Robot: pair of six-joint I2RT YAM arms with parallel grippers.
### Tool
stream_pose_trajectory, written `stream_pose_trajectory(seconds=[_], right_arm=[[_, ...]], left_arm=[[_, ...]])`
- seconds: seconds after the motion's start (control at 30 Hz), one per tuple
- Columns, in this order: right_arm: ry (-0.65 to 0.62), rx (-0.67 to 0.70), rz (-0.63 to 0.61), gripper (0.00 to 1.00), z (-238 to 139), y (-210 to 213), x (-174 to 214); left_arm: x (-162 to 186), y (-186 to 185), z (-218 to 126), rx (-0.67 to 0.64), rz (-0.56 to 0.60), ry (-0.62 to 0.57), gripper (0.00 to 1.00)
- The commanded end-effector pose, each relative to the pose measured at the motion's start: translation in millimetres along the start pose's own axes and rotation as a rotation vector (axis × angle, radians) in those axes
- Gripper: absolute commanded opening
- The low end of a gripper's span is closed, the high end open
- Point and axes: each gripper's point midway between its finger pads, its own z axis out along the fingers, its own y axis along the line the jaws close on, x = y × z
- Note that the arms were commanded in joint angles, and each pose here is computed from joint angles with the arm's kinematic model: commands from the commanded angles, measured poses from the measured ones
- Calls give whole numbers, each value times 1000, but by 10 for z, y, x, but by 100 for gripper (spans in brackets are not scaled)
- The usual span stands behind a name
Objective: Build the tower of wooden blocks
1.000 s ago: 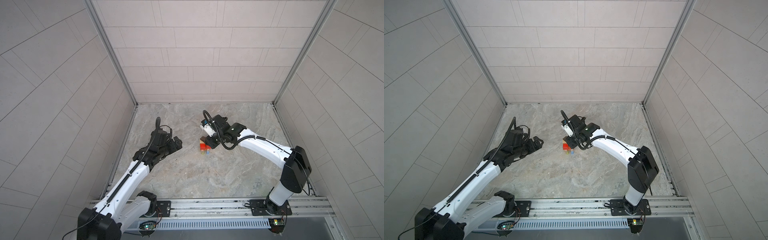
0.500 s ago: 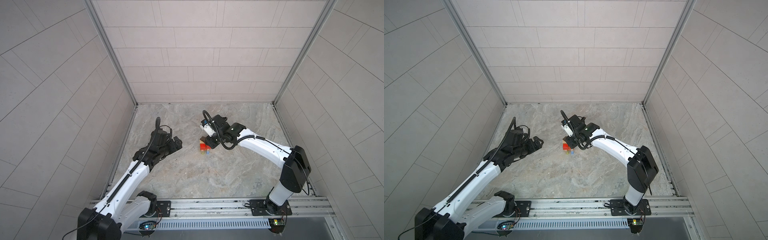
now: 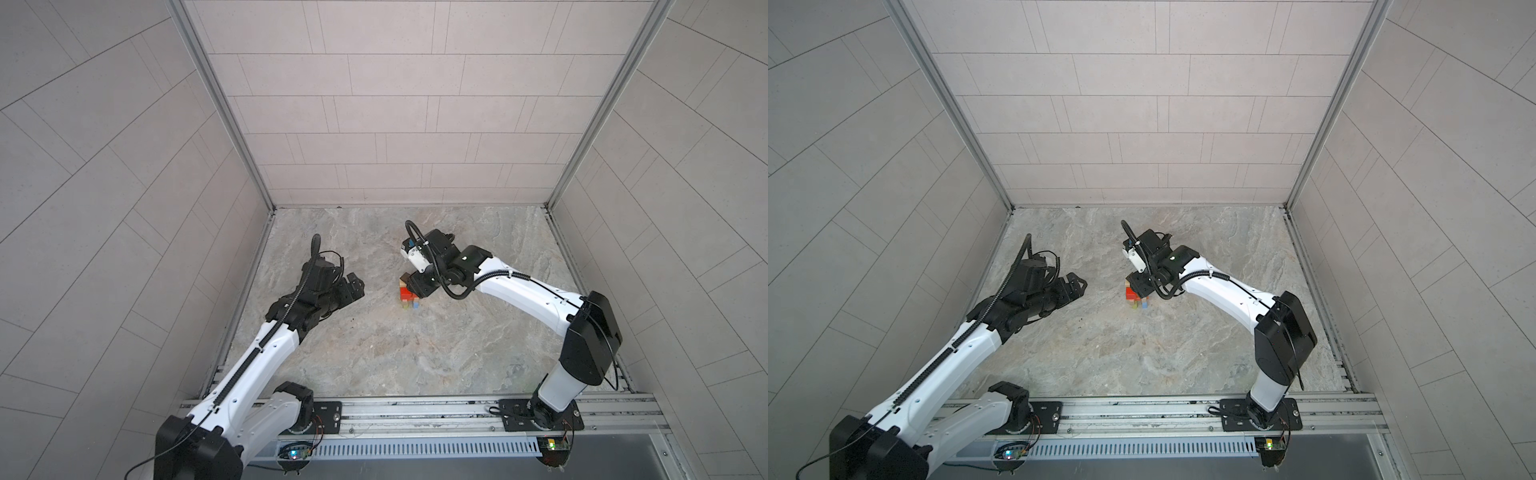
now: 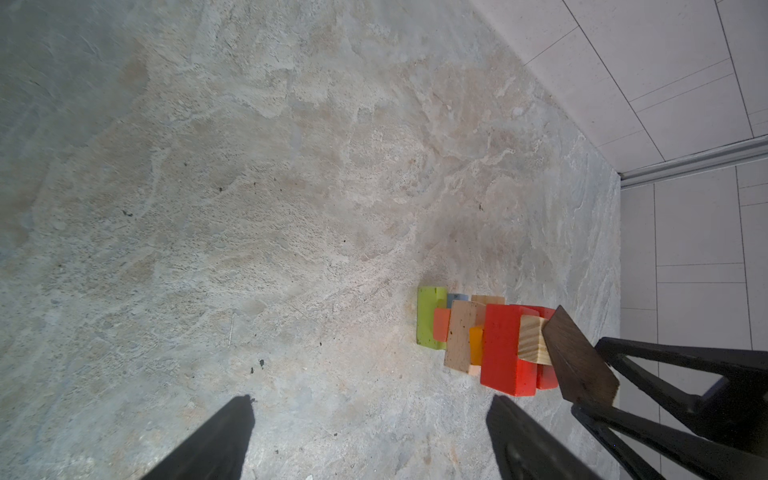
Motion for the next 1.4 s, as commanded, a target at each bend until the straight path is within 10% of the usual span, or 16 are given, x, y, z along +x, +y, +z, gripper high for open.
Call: stream_pose_trajectory(seconds=[0.0,0.43,0.83,1.13,1.37], right_arm=[[-93,31,-18,63,-301,-23,-216],[-440,193,141,99,-1450,-593,-255],[-619,614,400,99,-1962,-1559,1087],[-815,768,473,99,-1878,-1756,1569],[-703,972,492,99,-1667,-2051,1743]], left_arm=[[-55,-80,-80,7,9,-7,95],[-463,-315,-771,-36,92,-126,98],[-555,-110,-1299,-4,130,-416,100],[-458,500,-687,-273,280,-402,100],[-592,887,-543,-438,473,-638,100]])
